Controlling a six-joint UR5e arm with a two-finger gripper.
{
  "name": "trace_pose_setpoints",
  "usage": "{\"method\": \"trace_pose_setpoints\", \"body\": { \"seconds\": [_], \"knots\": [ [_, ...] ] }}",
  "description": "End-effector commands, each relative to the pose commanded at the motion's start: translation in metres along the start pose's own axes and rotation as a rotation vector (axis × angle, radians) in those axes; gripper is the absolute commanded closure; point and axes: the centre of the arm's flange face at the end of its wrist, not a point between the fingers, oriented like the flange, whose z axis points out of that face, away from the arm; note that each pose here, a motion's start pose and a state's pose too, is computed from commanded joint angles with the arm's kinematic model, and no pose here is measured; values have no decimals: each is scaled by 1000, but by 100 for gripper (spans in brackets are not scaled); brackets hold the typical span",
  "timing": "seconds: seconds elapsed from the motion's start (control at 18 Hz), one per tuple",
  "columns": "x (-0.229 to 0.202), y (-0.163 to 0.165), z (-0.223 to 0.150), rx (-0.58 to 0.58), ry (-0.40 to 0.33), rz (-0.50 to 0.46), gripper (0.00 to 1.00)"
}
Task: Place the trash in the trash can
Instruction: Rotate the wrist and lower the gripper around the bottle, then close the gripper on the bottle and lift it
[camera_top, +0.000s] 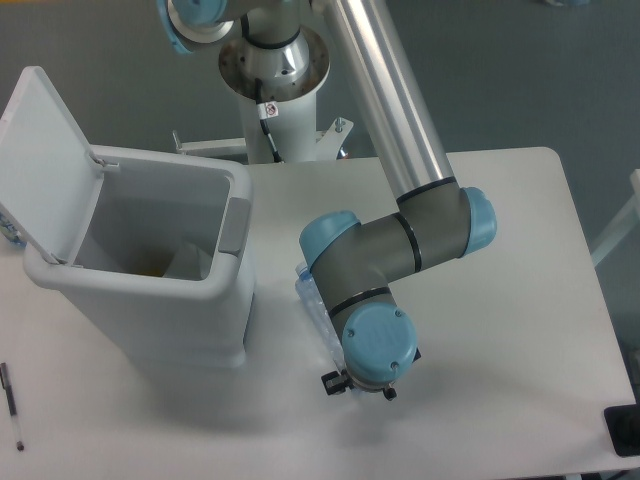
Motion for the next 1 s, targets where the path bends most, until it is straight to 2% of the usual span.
{"method": "trace_pose_setpoints", "body": {
  "seconds": [0.5, 1.0],
  "knots": [
    [-50, 7, -110, 254, 250, 50, 47],
    [-70, 42, -242, 582, 506, 91, 47]
  ]
}}
